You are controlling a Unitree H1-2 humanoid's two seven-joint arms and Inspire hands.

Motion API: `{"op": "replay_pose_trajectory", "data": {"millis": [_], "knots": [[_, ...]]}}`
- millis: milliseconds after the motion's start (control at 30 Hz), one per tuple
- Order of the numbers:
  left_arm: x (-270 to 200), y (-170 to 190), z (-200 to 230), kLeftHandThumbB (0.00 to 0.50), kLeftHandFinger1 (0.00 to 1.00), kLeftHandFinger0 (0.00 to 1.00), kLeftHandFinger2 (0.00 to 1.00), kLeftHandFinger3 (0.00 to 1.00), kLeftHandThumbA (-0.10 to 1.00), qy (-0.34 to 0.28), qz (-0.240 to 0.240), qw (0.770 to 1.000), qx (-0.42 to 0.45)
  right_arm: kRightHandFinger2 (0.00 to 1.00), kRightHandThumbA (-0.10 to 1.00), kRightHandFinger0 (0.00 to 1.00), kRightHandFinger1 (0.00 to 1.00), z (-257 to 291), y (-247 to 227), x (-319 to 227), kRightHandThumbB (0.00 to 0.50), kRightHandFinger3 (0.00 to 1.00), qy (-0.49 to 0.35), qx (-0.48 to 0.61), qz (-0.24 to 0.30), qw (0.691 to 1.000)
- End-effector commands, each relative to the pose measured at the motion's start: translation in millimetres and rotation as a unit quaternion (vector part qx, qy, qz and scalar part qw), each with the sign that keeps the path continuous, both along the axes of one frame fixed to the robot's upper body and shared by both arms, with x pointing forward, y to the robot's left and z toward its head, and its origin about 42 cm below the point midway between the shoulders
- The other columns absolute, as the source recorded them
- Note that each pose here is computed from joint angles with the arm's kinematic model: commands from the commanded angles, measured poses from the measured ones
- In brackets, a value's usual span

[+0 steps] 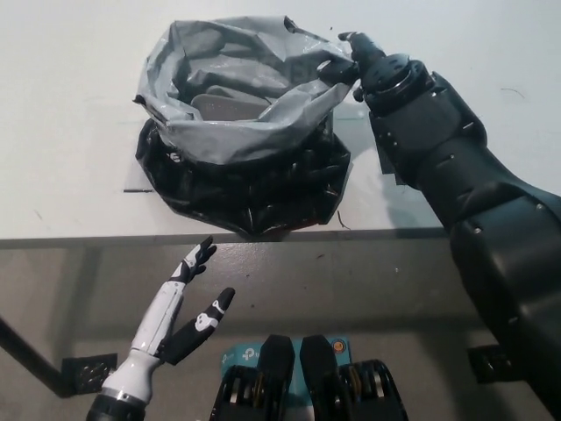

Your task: Use the right hand to pick up a small rectangular container and put it into a plastic bag and lift the bag

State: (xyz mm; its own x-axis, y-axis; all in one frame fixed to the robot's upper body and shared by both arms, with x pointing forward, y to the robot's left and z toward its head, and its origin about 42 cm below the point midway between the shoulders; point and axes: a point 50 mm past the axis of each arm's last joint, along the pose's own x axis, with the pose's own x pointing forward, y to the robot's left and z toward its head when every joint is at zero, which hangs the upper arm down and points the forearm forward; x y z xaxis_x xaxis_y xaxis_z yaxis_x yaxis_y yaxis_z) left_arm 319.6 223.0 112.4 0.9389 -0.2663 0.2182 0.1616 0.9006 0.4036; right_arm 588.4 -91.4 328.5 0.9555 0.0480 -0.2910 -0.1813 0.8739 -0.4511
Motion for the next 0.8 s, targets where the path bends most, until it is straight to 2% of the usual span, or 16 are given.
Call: {"op": "replay_pose_trajectory", "data": {"millis": [0,33,67,100,133,167,200,233,267,367,433,500,533,600,700,767], "knots": [[7.5,2.5,13.4,0.232,1.00,1.00,1.00,1.00,0.76,-0.030,-0.006,1.000,0.007,0.70,-0.10,0.00,0.27,68.0,3.2,8.3,0.162,0.73,-0.051,0.163,-0.008,0.985],[7.8,1.7,13.5,0.236,1.00,1.00,1.00,1.00,0.76,-0.030,-0.006,1.000,0.006,0.80,-0.08,0.00,0.32,75.6,4.0,8.6,0.155,0.60,-0.041,0.241,-0.011,0.970],[8.4,1.5,13.6,0.238,1.00,1.00,1.00,1.00,0.76,-0.030,-0.006,1.000,0.005,0.80,-0.07,0.00,0.32,84.7,5.9,8.5,0.171,0.54,-0.022,0.319,-0.016,0.947],[8.4,1.6,13.6,0.239,1.00,1.00,1.00,1.00,0.75,-0.030,-0.006,1.000,0.005,0.82,-0.07,0.00,0.31,87.6,7.0,8.4,0.170,0.48,-0.016,0.342,-0.017,0.940],[8.8,1.6,13.3,0.244,1.00,1.00,1.00,1.00,0.75,-0.030,-0.005,1.000,0.004,0.73,-0.08,0.00,0.24,96.0,9.6,8.1,0.180,0.33,-0.006,0.390,-0.015,0.921],[9.1,1.6,13.1,0.248,1.00,1.00,1.00,1.00,0.76,-0.028,-0.005,1.000,0.004,0.69,-0.07,0.00,0.21,103.2,11.6,7.7,0.187,0.25,-0.001,0.420,-0.008,0.907],[9.2,1.6,13.2,0.235,1.00,1.00,1.00,1.00,0.75,-0.025,-0.007,1.000,0.000,0.62,0.02,0.00,0.16,122.5,16.7,6.3,0.178,0.18,0.005,0.465,0.009,0.885],[9.4,1.4,13.5,0.235,1.00,1.00,1.00,1.00,0.75,-0.025,-0.008,1.000,-0.001,0.62,0.03,0.00,0.13,132.3,19.2,5.3,0.165,0.22,0.004,0.481,0.016,0.877],[9.8,1.5,13.8,0.229,1.00,1.00,1.00,1.00,0.74,-0.027,-0.009,1.000,-0.001,0.61,0.00,0.00,0.11,141.4,21.6,4.4,0.154,0.32,0.003,0.509,0.018,0.861],[10.1,2.3,13.8,0.220,1.00,1.00,1.00,1.00,0.72,-0.030,-0.009,1.000,0.002,0.64,0.02,0.00,0.14,172.9,30.7,-0.9,0.130,0.53,0.006,0.562,0.033,0.826],[10.2,2.2,13.7,0.224,1.00,1.00,1.00,1.00,0.73,-0.030,-0.008,0.999,0.004,0.65,0.04,0.00,0.16,180.1,32.4,-2.3,0.121,0.56,0.006,0.569,0.038,0.821],[10.8,1.6,13.6,0.225,1.00,1.00,1.00,1.00,0.75,-0.031,-0.006,0.999,0.007,0.67,0.07,0.00,0.18,218.8,42.6,-11.6,0.124,0.63,0.003,0.591,0.065,0.804],[11.3,1.4,13.0,0.222,1.00,1.00,1.00,1.00,0.76,-0.031,-0.005,0.999,0.007,0.68,0.06,0.00,0.18,247.2,51.1,-20.6,0.115,0.71,-0.001,0.607,0.088,0.790],[11.8,1.2,12.7,0.220,1.00,1.00,1.00,1.00,0.76,-0.032,-0.004,0.999,0.006,0.72,0.06,0.00,0.20,271.3,58.5,-29.6,0.103,0.88,-0.009,0.612,0.104,0.784],[12.3,-0.2,12.4,0.218,1.00,1.00,1.00,1.00,0.76,-0.033,-0.004,0.999,0.004,0.68,0.08,0.00,0.20,303.9,67.6,-43.4,0.066,0.92,-0.028,0.603,0.138,0.785],[13.0,-0.5,12.2,0.212,1.00,1.00,1.00,1.00,0.75,-0.034,-0.005,0.999,0.002,0.68,0.08,0.00,0.20,326.5,74.0,-54.1,0.064,0.85,-0.038,0.600,0.149,0.785]]}}
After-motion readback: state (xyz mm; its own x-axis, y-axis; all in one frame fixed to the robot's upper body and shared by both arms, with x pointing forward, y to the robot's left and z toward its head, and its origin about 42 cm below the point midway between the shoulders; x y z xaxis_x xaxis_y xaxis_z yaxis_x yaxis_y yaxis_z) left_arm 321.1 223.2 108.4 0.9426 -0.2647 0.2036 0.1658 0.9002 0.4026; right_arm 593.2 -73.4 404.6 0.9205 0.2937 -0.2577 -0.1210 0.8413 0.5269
